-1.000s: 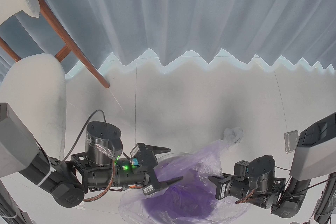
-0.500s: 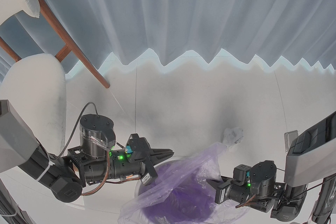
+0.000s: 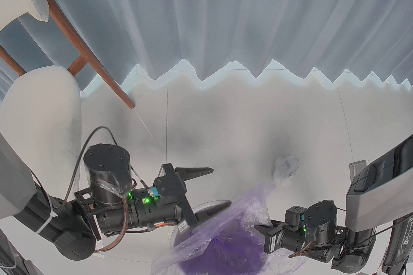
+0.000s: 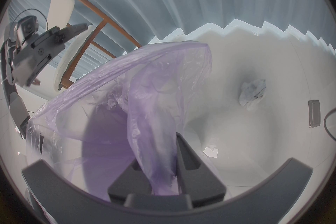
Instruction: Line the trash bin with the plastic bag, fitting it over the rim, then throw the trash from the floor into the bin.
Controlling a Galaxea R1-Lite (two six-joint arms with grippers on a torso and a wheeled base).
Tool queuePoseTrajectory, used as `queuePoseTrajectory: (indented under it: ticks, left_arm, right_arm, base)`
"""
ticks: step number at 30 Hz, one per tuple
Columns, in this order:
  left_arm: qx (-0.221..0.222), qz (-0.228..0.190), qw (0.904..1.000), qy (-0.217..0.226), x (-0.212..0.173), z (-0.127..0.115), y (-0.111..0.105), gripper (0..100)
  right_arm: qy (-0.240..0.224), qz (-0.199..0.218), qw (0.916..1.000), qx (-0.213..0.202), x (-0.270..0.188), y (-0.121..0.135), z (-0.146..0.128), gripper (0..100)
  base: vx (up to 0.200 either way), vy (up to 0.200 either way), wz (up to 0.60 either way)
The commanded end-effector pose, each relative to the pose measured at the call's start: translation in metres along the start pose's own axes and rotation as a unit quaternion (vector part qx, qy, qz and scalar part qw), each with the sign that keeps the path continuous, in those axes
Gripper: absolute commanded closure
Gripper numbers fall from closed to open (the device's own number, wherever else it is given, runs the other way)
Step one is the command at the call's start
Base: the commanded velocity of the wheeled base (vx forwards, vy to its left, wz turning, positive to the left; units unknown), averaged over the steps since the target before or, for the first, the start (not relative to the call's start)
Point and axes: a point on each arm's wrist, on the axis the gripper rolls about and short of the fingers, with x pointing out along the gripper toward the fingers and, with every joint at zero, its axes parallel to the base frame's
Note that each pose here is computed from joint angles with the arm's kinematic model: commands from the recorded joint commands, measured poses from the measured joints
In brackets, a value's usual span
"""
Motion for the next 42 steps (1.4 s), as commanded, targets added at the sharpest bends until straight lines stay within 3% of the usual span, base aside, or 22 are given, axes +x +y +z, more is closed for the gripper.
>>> queuePoseTrajectory:
  ticks: [1, 4, 10, 18, 23, 24, 32, 36, 42]
  left_arm:
    - [0.000, -0.014, 0.9997, 0.020, -0.003, -0.005, -0.018, 0]
    - [0.000, -0.017, 0.9986, 0.051, -0.005, -0.012, -0.036, 0]
    - [-0.003, -0.027, 0.9967, 0.076, 0.003, -0.020, -0.049, 0]
    - [-0.008, -0.017, 0.9951, 0.097, 0.017, -0.031, -0.047, 0]
    - [-0.015, 0.010, 0.9943, 0.105, 0.027, -0.040, -0.030, 0]
    - [-0.016, 0.014, 0.9941, 0.106, 0.028, -0.042, -0.028, 100]
    - [-0.018, 0.022, 0.9941, 0.105, 0.032, -0.047, -0.024, 100]
    - [-0.019, 0.051, 0.9954, 0.079, 0.035, -0.041, -0.006, 100]
    - [-0.061, 0.060, 0.9950, 0.051, 0.037, -0.032, -0.007, 100]
  right_arm:
    - [-0.005, 0.003, 1.0000, 0.000, 0.000, 0.001, 0.001, 100]
    - [-0.005, 0.002, 1.0000, 0.000, 0.000, 0.001, 0.001, 100]
    - [-0.004, 0.001, 1.0000, 0.001, 0.000, 0.000, 0.000, 100]
    - [-0.008, 0.003, 1.0000, 0.003, 0.000, 0.001, 0.002, 100]
    - [-0.007, 0.003, 1.0000, 0.001, -0.001, 0.001, 0.001, 100]
    - [-0.006, 0.003, 1.0000, 0.001, 0.000, 0.001, 0.001, 100]
    - [-0.007, 0.002, 1.0000, 0.002, 0.000, 0.001, 0.001, 100]
    - [-0.005, 0.002, 1.0000, 0.001, -0.001, 0.000, 0.001, 100]
    - [-0.004, 0.013, 0.9999, -0.004, -0.005, 0.006, 0.000, 100]
  base:
    - [0.000, 0.000, 0.00]
    - [0.000, 0.000, 0.00]
    - [0.000, 0.000, 0.00]
    - [0.000, 0.000, 0.00]
    - [0.000, 0.000, 0.00]
    - [0.000, 0.000, 0.00]
    - [0.000, 0.000, 0.00]
    - [0.000, 0.000, 0.00]
    - [0.000, 0.000, 0.00]
